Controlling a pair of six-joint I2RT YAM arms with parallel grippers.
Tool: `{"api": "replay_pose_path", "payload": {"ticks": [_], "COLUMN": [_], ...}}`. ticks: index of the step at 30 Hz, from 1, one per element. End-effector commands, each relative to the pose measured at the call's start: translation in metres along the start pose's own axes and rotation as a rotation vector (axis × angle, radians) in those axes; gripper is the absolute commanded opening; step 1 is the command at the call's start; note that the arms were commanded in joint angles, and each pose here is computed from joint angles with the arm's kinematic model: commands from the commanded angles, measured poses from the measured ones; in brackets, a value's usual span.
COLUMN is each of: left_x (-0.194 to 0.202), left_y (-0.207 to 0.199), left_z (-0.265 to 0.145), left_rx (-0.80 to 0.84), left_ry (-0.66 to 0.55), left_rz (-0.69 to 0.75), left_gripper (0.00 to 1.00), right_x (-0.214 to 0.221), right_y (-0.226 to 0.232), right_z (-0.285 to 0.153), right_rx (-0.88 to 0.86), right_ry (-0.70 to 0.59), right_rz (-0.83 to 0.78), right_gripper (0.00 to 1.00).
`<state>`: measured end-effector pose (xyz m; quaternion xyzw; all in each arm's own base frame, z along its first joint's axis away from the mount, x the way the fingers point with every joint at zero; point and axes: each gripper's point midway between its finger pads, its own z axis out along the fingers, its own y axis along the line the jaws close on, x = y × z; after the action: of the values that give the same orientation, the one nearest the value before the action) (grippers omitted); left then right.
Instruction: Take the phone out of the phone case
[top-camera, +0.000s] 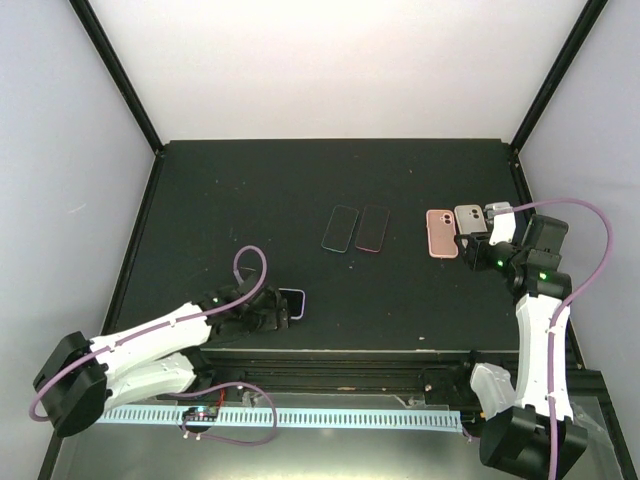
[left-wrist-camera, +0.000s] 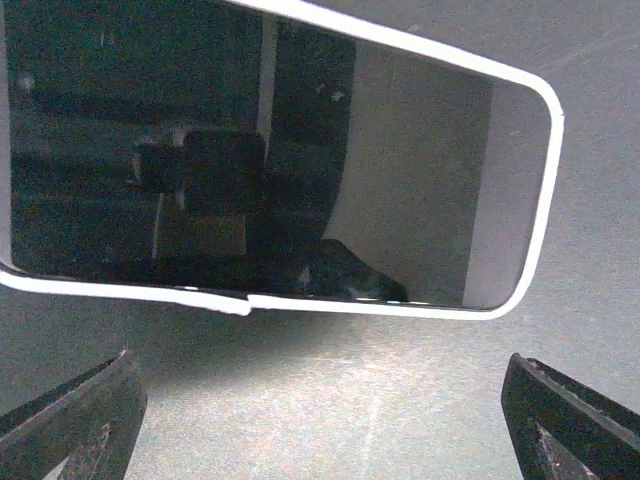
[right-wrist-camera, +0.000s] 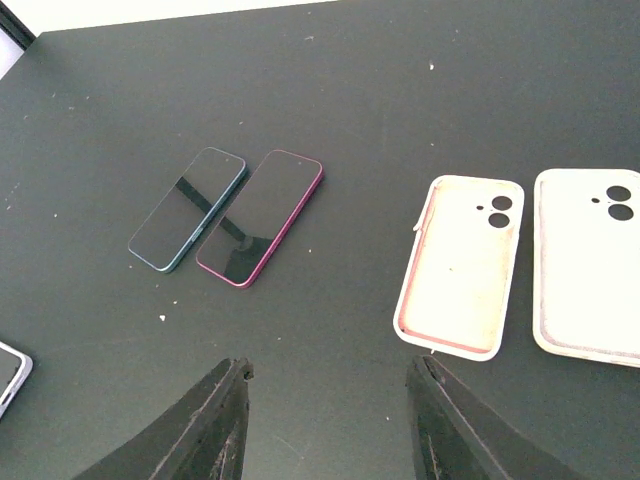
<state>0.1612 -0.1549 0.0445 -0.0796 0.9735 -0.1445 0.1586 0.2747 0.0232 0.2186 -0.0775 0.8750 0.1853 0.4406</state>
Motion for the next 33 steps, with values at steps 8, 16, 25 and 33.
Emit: {"api": "replay_pose_path", "payload": {"ticks": [8, 16, 25, 33], "left_x": [-0.028, -0.081, -0.122, -0.131], "left_y": [-0.007, -0.028, -0.058, -0.062], "left_z": [0.017, 0.022, 0.055, 0.08], "left_rx": [0.061, 0.045, -0.073, -0.203], "left_ry": [-0.082, -0.133, -0.039, 0.081], "left_rz": [-0.116, -0.091, -0.038, -0.048], "left_gripper": [0.99, 0.99, 0.99, 0.99], "right_x": [-0.004, -0.003, -0.003, -0.002], "right_y": [-0.002, -0.005, -0.007, -0.007], "right_z": [0.0, 0.0, 0.0, 0.001], "right_rx": [0.01, 0.023, 0.034, 0.025], "right_ry": [-0.015, -0.011, -0.008, 0.001], "right_rz": [-0.021, -0.021, -0.023, -0.02], "right_gripper": [0.45, 0.45, 0.45, 0.45]}}
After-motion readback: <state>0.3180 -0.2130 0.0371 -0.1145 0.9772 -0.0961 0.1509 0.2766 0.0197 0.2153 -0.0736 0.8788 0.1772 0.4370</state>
